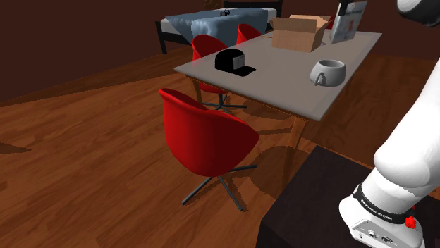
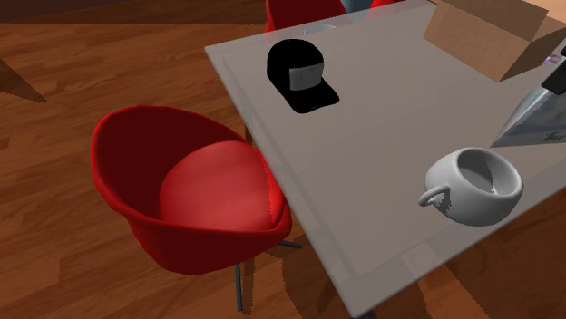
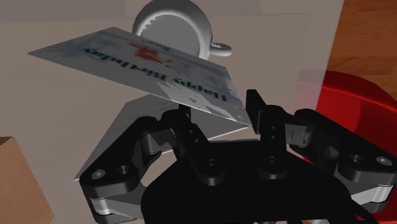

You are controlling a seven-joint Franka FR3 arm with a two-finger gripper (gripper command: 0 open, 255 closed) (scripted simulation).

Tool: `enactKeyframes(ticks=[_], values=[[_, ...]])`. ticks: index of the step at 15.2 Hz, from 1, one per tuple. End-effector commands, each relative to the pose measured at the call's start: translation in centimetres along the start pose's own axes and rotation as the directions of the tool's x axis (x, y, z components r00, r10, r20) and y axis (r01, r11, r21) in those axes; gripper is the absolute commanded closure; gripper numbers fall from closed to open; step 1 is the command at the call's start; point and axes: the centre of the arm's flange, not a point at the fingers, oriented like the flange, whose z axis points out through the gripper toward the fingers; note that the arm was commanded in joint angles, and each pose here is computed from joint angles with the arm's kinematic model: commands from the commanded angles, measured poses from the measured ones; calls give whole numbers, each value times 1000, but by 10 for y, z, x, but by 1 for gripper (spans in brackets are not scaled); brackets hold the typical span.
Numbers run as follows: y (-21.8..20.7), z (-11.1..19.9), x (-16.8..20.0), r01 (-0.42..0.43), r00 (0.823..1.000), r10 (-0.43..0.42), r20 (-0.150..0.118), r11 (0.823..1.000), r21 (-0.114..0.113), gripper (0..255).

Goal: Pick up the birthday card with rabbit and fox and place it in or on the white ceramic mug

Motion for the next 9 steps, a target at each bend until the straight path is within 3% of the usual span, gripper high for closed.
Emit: enactKeyframes(ticks=[1, 9], values=[[-2, 10, -1, 1, 1000, -1, 0, 1000, -1, 255], [-3, 53, -1, 1, 1000, -1, 0, 1000, -1, 255]])
